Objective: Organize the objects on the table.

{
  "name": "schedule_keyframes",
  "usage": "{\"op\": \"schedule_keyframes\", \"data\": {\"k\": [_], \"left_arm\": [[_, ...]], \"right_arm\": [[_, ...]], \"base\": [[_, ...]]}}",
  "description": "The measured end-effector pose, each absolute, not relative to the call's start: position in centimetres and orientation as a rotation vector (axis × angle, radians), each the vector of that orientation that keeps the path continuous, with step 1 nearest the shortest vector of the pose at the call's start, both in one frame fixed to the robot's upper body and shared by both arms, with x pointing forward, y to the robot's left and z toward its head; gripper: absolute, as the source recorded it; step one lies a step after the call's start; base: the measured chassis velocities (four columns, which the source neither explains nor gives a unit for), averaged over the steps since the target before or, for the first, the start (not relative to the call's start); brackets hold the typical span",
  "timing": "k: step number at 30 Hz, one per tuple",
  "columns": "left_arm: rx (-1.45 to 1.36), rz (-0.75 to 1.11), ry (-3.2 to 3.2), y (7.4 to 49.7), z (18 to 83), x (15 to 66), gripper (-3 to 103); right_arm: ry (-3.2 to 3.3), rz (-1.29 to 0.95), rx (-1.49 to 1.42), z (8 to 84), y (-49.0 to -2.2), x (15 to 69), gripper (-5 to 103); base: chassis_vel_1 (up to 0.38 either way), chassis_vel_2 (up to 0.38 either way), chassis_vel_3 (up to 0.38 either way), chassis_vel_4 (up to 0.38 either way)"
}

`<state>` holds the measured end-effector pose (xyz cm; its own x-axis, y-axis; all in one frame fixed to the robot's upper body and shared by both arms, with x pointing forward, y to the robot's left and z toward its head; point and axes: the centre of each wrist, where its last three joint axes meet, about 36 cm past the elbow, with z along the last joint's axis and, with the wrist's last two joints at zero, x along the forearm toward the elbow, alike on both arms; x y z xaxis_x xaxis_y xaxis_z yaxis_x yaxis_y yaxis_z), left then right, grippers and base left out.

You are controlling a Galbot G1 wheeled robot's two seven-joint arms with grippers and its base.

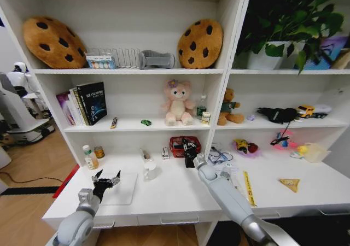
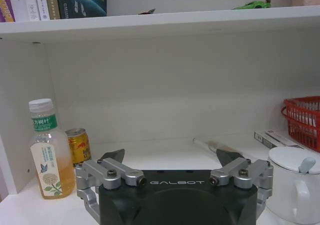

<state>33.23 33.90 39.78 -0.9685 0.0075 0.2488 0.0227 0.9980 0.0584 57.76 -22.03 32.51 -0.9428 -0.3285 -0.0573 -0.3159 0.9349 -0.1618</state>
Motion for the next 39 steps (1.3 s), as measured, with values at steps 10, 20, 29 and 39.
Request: {"op": "schedule_keyframes", "data": {"k": [10,20,29,39], "left_arm": [[-0.027,-0.088,-2.888,34.0,39.9,33.6,100],[-0.043,-0.08,-2.88,34.0,39.9,33.6,100],[-0.053,-0.081,-2.878,34.0,39.9,33.6,100],[-0.044,-0.078,-2.883,34.2,40.2,33.7,100]], "right_arm": [[3.033,-0.218,-0.462,31.7,-22.8,57.6,12],[3.051,-0.213,-0.465,30.6,-23.2,57.8,12],[3.061,-0.193,-0.442,31.2,-23.6,58.0,19],[3.054,-0.153,-0.433,32.5,-24.7,57.1,58]], "base": [[0.0,0.0,0.0,0.0],[0.0,0.0,0.0,0.0],[0.0,0.0,0.0,0.0],[0.0,0.0,0.0,0.0]]}}
